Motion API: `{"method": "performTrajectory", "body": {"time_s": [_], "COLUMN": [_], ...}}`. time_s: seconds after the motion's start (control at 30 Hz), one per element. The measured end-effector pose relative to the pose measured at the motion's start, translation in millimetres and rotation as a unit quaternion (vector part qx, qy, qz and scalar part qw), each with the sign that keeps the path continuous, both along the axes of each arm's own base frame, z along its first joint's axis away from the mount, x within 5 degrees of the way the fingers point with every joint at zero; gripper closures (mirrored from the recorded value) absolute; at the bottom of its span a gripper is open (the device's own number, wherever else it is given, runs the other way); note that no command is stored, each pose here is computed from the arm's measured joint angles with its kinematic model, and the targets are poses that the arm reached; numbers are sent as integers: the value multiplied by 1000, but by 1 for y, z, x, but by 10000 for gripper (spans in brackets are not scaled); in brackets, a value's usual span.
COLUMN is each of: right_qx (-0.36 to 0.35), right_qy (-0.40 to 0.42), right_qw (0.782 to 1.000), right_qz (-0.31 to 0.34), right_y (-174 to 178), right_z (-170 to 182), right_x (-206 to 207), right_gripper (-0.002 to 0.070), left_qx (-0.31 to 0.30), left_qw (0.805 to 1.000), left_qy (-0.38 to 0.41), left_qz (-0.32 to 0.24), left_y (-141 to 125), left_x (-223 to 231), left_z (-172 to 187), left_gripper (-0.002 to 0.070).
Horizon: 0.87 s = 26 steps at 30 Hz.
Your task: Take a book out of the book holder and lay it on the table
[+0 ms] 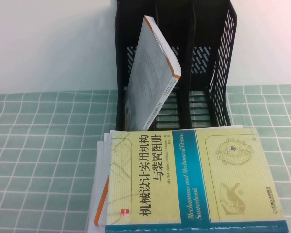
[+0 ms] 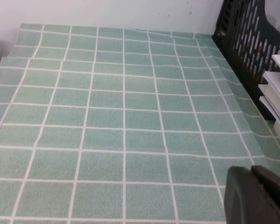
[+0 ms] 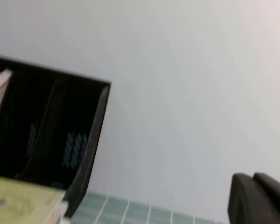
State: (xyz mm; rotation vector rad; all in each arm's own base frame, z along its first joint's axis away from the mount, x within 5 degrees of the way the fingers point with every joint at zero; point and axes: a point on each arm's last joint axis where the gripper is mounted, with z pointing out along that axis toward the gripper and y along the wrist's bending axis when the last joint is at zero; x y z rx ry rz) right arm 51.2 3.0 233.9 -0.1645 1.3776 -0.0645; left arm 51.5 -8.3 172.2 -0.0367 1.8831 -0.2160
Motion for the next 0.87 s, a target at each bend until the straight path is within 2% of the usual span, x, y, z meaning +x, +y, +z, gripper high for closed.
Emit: {"method": "performTrajectory", "body": {"time_s": [0.13,0.2,0.27,0.37,0.5,0.63,0.87], "right_qx": [-70,-77,-76,-61,-60,-60,-38], "right_qy": [109,184,224,210,202,221,260], "right_qw": [992,980,970,971,972,968,963], "right_qz": [9,-17,-56,-93,-103,-99,-55], "right_y": [5,1,-4,-9,-10,-10,-5], "right_z": [-21,-35,-45,-53,-56,-59,-67], "right_x": [1,0,-1,2,3,2,0], "right_gripper": [678,678,678,678,678,678,678], "left_qx": [1,1,1,1,1,2,2], "left_qw": [1000,1000,1000,1000,1000,1000,1000], "left_qy": [0,0,0,0,0,0,0], "left_qz": [0,0,0,0,0,0,0], "left_y": [0,0,0,0,0,0,0], "left_x": [0,0,0,0,0,0,0], "left_z": [0,0,0,0,0,0,0], "left_gripper": [677,677,678,677,677,677,677]}}
